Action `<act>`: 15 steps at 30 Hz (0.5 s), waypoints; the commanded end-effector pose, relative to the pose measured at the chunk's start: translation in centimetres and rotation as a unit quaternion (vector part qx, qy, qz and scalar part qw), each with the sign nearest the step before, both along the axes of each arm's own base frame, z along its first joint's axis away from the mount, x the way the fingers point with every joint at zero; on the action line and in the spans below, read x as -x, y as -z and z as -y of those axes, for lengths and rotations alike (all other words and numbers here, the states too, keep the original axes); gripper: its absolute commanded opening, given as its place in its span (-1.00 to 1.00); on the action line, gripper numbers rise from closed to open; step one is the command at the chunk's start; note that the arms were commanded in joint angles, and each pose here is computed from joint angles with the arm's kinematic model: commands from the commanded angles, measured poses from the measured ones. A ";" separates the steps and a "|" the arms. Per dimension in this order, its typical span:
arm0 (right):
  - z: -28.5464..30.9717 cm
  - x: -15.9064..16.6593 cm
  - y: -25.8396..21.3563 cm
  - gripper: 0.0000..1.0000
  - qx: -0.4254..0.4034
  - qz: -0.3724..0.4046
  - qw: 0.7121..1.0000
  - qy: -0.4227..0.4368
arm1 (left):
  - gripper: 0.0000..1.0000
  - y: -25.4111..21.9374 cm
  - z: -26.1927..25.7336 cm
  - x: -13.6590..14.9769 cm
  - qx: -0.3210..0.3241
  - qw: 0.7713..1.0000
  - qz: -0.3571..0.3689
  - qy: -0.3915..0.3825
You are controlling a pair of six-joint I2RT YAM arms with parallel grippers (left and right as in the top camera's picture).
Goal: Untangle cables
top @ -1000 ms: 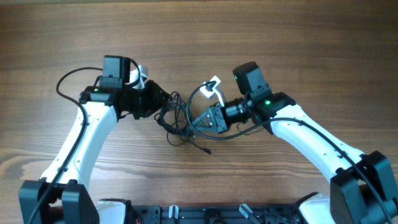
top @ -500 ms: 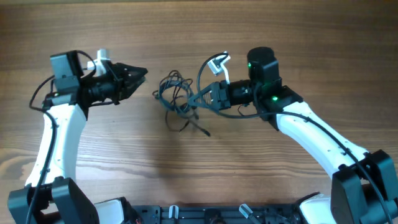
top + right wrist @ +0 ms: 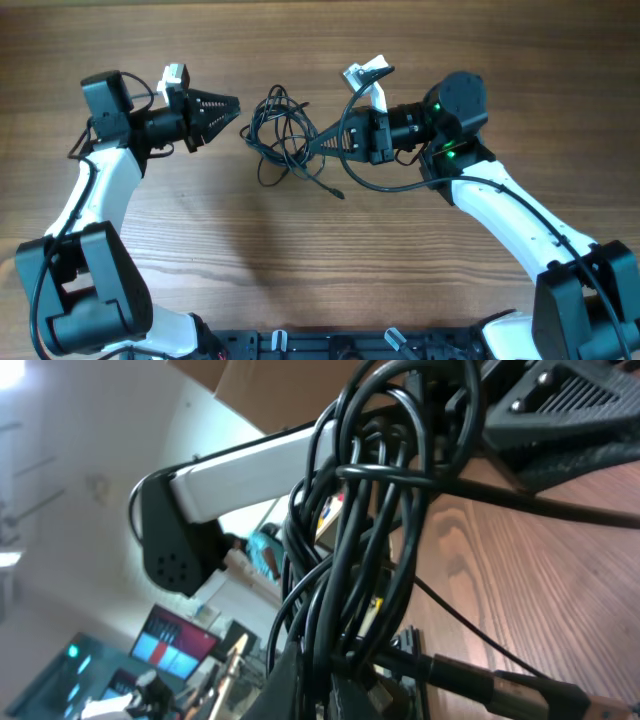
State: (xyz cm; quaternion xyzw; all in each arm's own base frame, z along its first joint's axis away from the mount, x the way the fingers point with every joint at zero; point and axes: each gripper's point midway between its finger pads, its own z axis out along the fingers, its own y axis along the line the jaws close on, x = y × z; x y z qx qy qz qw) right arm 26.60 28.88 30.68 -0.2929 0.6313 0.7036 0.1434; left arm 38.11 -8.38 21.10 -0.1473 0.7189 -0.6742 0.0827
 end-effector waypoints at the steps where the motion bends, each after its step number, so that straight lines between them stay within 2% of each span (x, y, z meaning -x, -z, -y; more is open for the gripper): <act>1: 0.2 0.8 -0.6 -0.91 0.001 0.009 1.000 -0.024 | -0.50 -2.4 1.4 1.2 0.036 0.997 0.020 0.061; 4: 0.2 0.2 0.0 -0.91 -0.002 0.018 1.000 -0.018 | -0.51 -3.5 2.8 1.0 0.029 0.995 0.047 0.083; 9: 1.1 -3.8 2.9 -0.91 0.026 -0.105 0.993 0.038 | -0.56 -4.0 4.2 1.3 0.027 0.992 0.062 0.102; 11: 2.3 -5.9 4.7 -0.92 0.041 -0.186 0.980 0.060 | -0.57 -4.0 4.3 1.3 0.027 0.992 0.062 0.103; 15: 6.1 -10.0 8.5 -0.91 0.049 -0.293 0.948 0.114 | -0.61 -4.0 4.3 1.3 0.027 0.992 0.062 0.103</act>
